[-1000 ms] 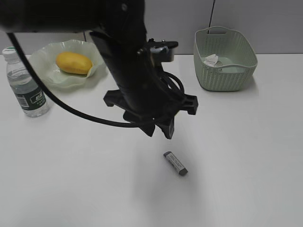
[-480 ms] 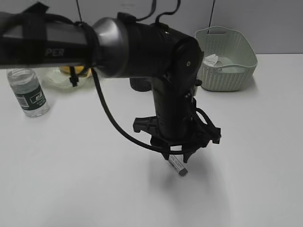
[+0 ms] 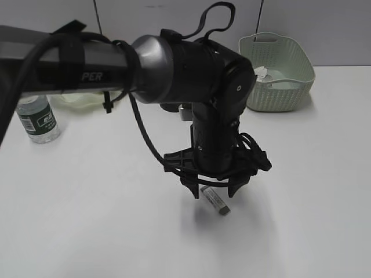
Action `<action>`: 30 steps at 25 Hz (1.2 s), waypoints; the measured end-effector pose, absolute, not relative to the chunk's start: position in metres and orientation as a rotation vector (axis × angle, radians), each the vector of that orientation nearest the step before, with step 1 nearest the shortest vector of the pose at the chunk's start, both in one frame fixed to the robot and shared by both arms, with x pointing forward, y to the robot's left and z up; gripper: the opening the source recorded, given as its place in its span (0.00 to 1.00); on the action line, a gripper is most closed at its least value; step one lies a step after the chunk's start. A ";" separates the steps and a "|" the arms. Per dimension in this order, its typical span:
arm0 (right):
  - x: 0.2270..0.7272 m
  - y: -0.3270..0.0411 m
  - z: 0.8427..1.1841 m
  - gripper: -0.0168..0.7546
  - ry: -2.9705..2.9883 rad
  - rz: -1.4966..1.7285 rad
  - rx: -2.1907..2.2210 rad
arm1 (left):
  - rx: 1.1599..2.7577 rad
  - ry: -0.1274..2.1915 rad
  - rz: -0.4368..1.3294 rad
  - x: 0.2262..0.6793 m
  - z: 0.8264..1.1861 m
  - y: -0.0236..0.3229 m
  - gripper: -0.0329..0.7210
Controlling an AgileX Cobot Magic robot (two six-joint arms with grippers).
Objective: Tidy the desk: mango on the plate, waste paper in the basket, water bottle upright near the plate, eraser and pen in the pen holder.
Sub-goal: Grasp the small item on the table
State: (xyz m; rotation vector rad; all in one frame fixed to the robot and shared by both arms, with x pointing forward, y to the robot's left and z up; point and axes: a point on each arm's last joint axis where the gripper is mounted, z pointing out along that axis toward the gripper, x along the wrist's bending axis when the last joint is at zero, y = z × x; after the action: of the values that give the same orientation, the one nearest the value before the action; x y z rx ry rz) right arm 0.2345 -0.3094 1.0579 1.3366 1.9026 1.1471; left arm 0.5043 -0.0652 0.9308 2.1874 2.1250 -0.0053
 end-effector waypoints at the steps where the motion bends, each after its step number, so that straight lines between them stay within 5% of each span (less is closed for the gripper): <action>1: 0.234 -0.309 1.058 0.59 1.903 1.147 1.337 | 2.159 2.155 -0.005 0.506 0.930 -0.064 0.66; 20: 0.234 -0.309 1.058 0.56 1.903 1.147 1.337 | 2.048 2.244 -0.014 0.515 0.894 -0.069 0.66; 30: 0.234 -0.309 1.058 0.56 1.903 1.147 1.337 | 2.080 2.276 0.017 0.516 0.892 -0.065 0.32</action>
State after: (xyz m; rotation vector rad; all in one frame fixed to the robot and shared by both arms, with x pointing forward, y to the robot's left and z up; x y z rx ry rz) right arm 0.2345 -0.3094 1.0579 1.3366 1.9026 1.1471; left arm 0.5159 -0.0651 0.8920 2.0796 2.2761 0.0169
